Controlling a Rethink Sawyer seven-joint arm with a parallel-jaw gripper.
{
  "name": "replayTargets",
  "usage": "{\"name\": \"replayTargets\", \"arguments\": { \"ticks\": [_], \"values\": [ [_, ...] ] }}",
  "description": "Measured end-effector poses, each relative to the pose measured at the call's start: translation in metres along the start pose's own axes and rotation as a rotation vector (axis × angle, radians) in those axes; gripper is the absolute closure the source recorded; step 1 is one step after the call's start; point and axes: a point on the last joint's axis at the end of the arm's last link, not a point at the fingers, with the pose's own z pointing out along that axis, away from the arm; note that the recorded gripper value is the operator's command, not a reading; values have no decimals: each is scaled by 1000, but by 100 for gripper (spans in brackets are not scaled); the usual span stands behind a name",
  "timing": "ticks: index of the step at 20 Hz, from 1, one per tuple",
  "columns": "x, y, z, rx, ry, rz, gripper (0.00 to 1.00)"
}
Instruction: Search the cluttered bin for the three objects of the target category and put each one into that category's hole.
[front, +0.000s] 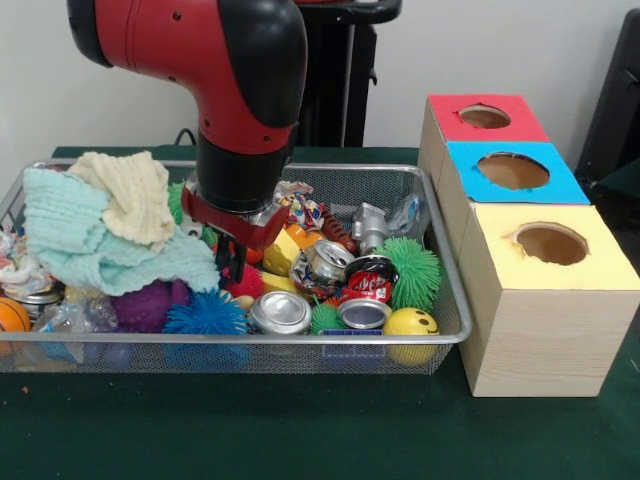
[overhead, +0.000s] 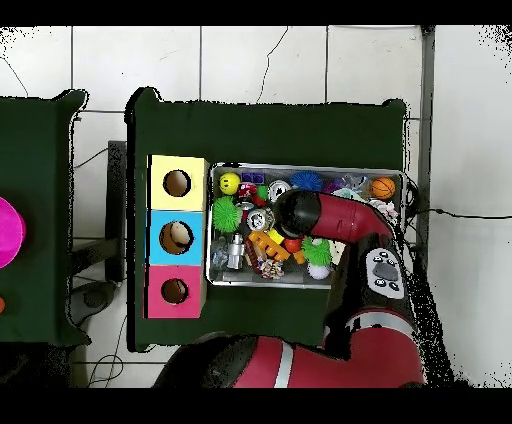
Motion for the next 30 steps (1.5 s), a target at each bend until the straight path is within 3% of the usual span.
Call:
{"name": "replayTargets", "arguments": {
  "ticks": [18,30],
  "values": [
    [0,5,-12,-19,17,34,100],
    [29,7,-29,-9,33,28,100]
  ]
}}
